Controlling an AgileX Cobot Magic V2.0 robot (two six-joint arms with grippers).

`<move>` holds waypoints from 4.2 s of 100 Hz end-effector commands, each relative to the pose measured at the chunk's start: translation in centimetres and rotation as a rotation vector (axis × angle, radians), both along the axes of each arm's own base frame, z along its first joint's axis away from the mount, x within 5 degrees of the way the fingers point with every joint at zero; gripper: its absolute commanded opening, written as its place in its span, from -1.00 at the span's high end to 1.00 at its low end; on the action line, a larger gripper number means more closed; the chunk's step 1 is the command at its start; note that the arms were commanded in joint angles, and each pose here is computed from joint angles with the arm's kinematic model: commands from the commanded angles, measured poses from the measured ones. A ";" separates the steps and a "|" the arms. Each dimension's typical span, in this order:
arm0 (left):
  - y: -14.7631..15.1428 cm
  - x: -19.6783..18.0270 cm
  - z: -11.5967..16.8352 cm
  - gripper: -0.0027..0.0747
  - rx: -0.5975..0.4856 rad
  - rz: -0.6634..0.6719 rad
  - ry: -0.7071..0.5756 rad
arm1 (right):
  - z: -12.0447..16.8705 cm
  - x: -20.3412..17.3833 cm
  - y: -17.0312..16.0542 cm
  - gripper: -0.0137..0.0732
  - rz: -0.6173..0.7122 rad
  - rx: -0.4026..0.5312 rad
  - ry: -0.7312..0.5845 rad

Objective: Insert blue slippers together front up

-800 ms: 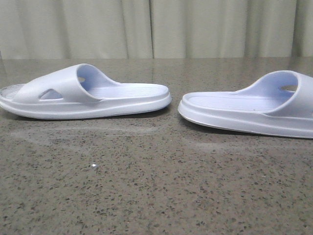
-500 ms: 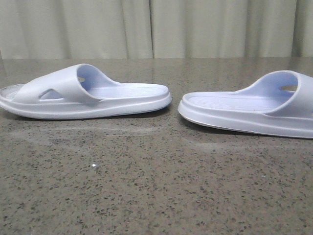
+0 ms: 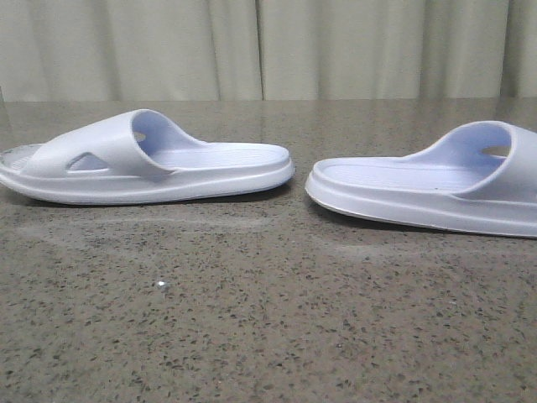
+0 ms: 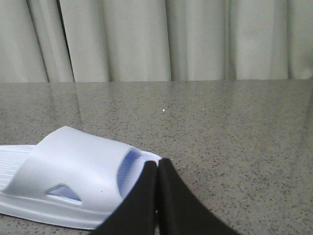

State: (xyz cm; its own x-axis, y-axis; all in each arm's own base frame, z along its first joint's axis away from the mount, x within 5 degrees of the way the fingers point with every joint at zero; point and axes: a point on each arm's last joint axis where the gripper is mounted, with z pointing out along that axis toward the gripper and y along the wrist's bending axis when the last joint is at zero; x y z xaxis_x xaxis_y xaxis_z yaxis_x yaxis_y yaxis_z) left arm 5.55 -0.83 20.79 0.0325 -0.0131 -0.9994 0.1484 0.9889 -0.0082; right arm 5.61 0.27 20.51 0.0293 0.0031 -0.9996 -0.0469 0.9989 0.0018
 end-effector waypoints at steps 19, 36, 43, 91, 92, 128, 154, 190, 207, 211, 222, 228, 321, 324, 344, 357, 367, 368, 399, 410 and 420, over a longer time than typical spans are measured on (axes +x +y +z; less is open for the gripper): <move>0.0 -0.3 0.6 0.89 -0.033 -0.010 -0.095 | 0.1 -0.1 -0.1 0.93 -0.009 -0.007 -0.077; 0.0 -0.3 0.6 0.89 -0.033 -0.010 -0.095 | 0.1 -0.1 -0.1 0.93 -0.009 -0.007 -0.077; 0.0 -0.3 0.6 0.89 -0.033 -0.010 -0.095 | 0.1 -0.1 -0.1 0.93 -0.009 -0.007 -0.077; 0.0 -0.3 0.7 0.89 -0.035 -0.010 -0.107 | 0.2 -0.1 -0.1 0.93 -0.009 -0.007 -0.083; 0.0 -0.3 0.7 0.89 -0.035 -0.010 -0.107 | 0.2 -0.1 -0.1 0.93 -0.009 -0.007 -0.083; 0.1 -0.3 1.1 0.89 -0.238 -0.017 -0.115 | 0.9 -0.2 -0.1 0.93 -0.009 -0.006 -0.103; 0.2 -1.3 4.8 0.89 -0.415 -0.061 -0.143 | 3.9 -1.0 -0.1 0.93 -0.007 -0.004 -0.158; -1.0 -1.3 12.7 0.89 -0.445 -0.164 0.029 | 10.5 -0.9 0.0 0.93 0.005 -0.006 -0.027; -2.0 0.9 14.7 0.89 -0.408 -0.187 0.221 | 12.9 0.4 0.2 0.93 0.019 0.002 0.119; -2.1 1.3 15.0 0.89 -0.405 -0.187 0.238 | 13.5 0.7 0.3 0.93 0.026 0.015 0.140; -2.3 2.7 14.9 0.89 -0.402 -0.177 0.287 | 13.9 1.4 0.4 0.93 0.031 0.027 0.160; -2.4 3.2 14.6 0.89 -0.401 -0.171 0.312 | 13.9 1.6 0.4 0.93 0.031 0.028 0.161; -2.5 6.1 14.5 -0.43 -0.579 -0.125 0.333 | 14.8 1.7 0.6 -0.34 0.053 0.113 0.074; -2.6 6.7 14.2 -0.43 -0.595 -0.115 0.354 | 14.8 1.7 0.6 -0.34 0.052 0.114 0.070; -3.2 10.2 12.1 -0.43 -0.699 -0.063 0.509 | 14.9 1.7 0.5 -0.34 0.051 0.114 0.060; -3.6 12.6 10.3 -0.43 -0.758 -0.019 0.605 | 15.0 1.7 0.5 -0.34 0.050 0.115 0.054; -3.9 14.0 9.0 -0.43 -0.799 0.013 0.671 | 15.0 1.7 0.5 -0.34 0.051 0.116 0.054; -3.9 14.1 8.9 -0.43 -0.802 0.015 0.676 | 15.0 1.7 0.5 -0.34 0.051 0.116 0.054; -4.5 16.5 6.3 -0.43 -0.946 0.091 0.795 | 15.0 1.7 0.5 -0.34 0.051 0.117 0.054; -4.5 16.8 6.0 -0.43 -0.945 0.100 0.805 | 15.0 1.7 0.5 -0.34 0.051 0.117 0.054; -4.5 17.2 5.8 -0.43 -0.945 0.108 0.813 | 15.0 1.7 0.5 -0.34 0.051 0.117 0.054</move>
State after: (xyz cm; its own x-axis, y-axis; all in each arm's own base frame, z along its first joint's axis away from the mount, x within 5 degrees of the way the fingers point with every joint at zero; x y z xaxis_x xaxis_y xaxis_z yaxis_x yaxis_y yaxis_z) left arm 21.95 -5.34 25.07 -0.5954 -0.7412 -0.3101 -0.3428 0.5835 -0.7362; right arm 7.17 0.96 33.60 -0.1348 0.1081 -0.9850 -0.0988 0.9876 0.1219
